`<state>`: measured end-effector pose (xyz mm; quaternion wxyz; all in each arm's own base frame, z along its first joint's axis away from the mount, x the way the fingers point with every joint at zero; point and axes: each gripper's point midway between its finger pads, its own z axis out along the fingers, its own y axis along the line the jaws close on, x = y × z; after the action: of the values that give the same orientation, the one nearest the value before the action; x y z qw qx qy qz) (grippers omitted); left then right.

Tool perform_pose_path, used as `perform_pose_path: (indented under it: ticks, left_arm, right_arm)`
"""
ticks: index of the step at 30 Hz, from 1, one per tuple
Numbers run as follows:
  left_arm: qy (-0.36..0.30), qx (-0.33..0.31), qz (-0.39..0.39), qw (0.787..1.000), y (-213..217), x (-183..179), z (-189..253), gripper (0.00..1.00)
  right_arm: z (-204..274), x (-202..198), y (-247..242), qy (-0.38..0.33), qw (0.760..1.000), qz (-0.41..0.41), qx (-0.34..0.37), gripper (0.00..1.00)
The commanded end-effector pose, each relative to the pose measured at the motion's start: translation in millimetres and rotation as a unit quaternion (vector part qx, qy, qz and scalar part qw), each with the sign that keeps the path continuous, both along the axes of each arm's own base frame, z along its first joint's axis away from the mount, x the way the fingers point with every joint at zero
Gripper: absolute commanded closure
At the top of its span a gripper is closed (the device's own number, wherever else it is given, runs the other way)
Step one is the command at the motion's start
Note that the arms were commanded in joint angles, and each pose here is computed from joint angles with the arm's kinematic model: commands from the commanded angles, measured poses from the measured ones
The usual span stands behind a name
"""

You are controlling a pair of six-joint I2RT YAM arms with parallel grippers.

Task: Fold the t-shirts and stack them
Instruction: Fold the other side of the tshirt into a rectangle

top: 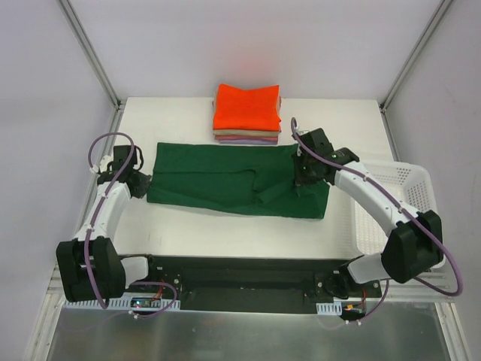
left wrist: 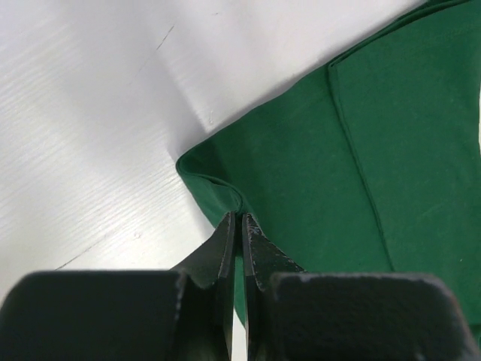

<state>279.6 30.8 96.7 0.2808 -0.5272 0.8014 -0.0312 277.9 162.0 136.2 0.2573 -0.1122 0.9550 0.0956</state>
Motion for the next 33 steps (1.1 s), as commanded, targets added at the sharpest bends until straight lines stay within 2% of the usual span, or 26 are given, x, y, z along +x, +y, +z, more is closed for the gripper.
perform_pose_path:
  ticks: [1, 7, 12, 16, 27, 28, 30, 31, 32, 33]
  left_arm:
    - [-0.016, 0.022, 0.016, 1.0, 13, 20, 11, 1.0]
    - [-0.003, 0.02, -0.006, 1.0, 13, 42, 6, 1.0]
    - [0.014, 0.026, -0.016, 0.999, 16, 57, -2, 1.0]
    - [0.025, 0.043, -0.006, 0.999, 24, 59, -6, 1.0]
    - [0.057, 0.041, -0.031, 0.997, 24, 76, -24, 0.99]
    - [0.058, 0.044, -0.032, 0.997, 25, 78, -25, 0.93]
    - [0.06, 0.05, -0.037, 0.996, 27, 82, -24, 0.88]
    - [0.057, 0.054, -0.044, 0.996, 28, 87, -21, 0.77]
    - [0.054, 0.058, -0.053, 0.995, 28, 91, -17, 0.62]
    - [0.049, 0.056, -0.058, 0.996, 27, 95, -14, 0.5]
  right_arm:
    - [15, 35, -3, -0.029, 1.0, 0.008, -0.006, 1.0]
    - [11, 66, -5, -0.037, 0.998, 0.028, -0.032, 1.0]
    - [5, 89, -15, -0.043, 0.997, 0.01, -0.064, 1.0]
    - [2, 100, -15, -0.047, 0.997, 0.009, -0.063, 1.0]
    - [-15, 133, -14, -0.04, 0.996, 0.01, -0.075, 0.98]
    - [-19, 136, -15, -0.038, 0.996, 0.008, -0.078, 0.96]
    - [-22, 146, -15, -0.039, 0.996, 0.0, -0.086, 0.94]
    - [-23, 152, -17, -0.04, 0.995, -0.005, -0.092, 0.9]
    - [-25, 159, -18, -0.041, 0.994, -0.01, -0.097, 0.86]
    - [-26, 165, -20, -0.043, 0.993, -0.018, -0.105, 0.76]
